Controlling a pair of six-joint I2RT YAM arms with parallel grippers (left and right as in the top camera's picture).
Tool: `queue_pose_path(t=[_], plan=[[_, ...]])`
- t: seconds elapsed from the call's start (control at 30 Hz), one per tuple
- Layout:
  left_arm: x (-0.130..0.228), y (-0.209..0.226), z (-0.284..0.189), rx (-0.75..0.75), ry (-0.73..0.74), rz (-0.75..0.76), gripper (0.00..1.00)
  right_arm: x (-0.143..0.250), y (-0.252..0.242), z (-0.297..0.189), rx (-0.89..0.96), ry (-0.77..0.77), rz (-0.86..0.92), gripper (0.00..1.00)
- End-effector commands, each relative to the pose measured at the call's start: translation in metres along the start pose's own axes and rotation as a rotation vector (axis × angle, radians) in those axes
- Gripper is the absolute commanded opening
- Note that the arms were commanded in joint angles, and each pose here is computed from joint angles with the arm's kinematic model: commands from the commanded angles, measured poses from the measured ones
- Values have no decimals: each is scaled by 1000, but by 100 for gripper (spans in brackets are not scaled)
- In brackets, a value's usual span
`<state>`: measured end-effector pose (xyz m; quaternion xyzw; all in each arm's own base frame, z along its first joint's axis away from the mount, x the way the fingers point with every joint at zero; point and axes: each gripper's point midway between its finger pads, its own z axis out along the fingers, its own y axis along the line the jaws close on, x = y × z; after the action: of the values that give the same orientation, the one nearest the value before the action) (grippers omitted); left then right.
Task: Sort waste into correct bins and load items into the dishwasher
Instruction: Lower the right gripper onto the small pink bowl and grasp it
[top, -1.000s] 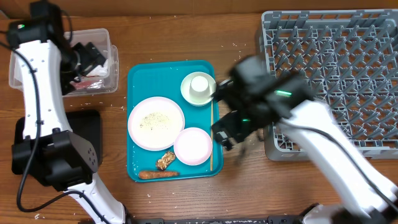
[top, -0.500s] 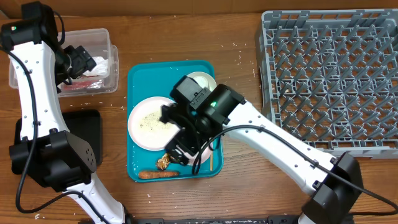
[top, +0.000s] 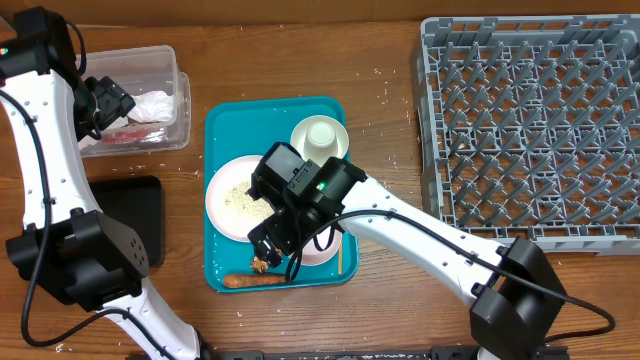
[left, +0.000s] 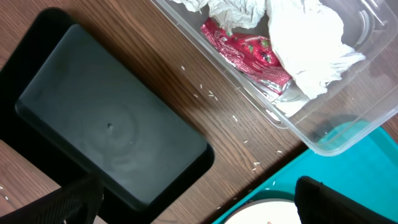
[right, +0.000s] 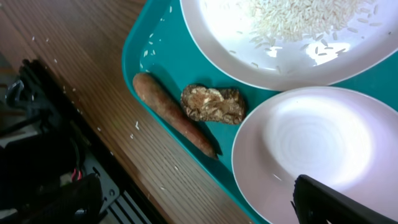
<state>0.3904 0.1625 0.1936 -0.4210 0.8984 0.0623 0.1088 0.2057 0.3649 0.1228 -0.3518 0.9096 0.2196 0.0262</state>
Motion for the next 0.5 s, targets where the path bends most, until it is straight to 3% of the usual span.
queue_pose_path(t=[0.0,0.27,0.33,0.47], plan=[[2,-3,5,3,18,-21,100,4,0,12,-7,2,84,100],[2,-3,5,3,18,-21,100,7,-24,39,120,-1,116,88],[2,-3,5,3,18,-21,100,8,-29,53,126,17,143,75],[2,-3,5,3,18,-21,100,11,-34,64,136,38,195,62]])
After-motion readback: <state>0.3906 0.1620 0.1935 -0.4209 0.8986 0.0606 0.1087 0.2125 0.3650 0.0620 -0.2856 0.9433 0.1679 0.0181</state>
